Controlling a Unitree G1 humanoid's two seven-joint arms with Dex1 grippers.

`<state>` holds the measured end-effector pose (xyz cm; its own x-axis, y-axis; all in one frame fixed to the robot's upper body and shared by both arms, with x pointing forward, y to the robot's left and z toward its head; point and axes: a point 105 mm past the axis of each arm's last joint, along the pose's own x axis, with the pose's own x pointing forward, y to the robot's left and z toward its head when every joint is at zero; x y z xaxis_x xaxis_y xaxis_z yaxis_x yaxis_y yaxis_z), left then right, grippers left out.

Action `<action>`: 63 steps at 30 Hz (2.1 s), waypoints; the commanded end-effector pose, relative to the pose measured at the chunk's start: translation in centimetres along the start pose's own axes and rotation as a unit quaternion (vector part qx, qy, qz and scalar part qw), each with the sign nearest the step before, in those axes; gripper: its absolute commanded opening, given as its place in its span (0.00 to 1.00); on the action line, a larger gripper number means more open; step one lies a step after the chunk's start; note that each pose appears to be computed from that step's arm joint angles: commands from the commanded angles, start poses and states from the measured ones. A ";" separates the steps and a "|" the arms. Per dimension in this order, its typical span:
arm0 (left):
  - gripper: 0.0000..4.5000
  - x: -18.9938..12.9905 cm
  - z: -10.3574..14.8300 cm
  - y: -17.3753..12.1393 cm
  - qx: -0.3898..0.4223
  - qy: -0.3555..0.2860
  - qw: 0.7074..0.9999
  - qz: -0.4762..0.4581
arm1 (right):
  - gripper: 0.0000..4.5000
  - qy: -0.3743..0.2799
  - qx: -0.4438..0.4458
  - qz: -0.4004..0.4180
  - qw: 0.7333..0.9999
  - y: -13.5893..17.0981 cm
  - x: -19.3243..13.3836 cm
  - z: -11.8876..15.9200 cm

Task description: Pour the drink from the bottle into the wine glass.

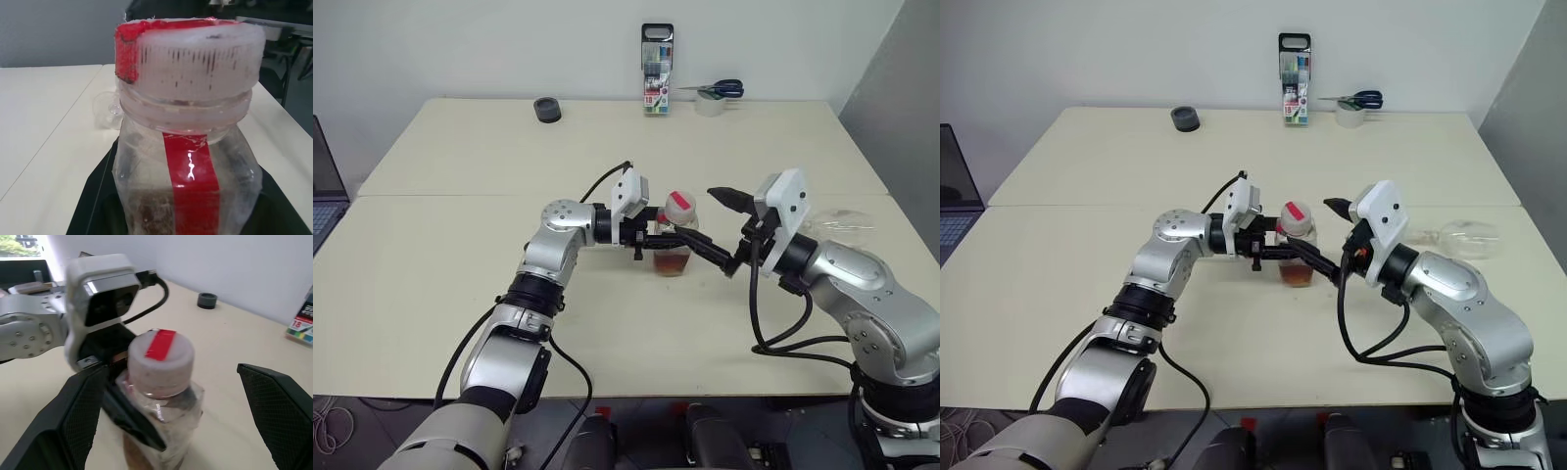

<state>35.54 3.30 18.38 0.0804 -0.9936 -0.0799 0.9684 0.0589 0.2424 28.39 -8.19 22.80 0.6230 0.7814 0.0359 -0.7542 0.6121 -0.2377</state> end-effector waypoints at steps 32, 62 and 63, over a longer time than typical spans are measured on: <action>0.39 -0.2 1.5 0.1 0.022 -0.014 1.000 -0.015 | 1.00 -0.027 -0.024 -0.081 0.996 -2.1 1.0 1.2; 0.39 -0.2 1.4 0.0 0.023 -0.014 1.000 -0.017 | 1.00 -0.022 -0.020 -0.058 0.998 -1.3 0.5 1.2; 0.39 -0.2 1.4 0.0 0.022 -0.014 1.000 -0.017 | 1.00 -0.022 -0.019 -0.058 0.998 -1.4 0.5 1.2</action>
<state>35.22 3.40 18.34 0.0475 -0.9948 -0.0899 0.9707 0.0247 0.2391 29.96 -8.07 22.93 0.6956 0.7159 0.0604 -0.6869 0.6874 -0.2360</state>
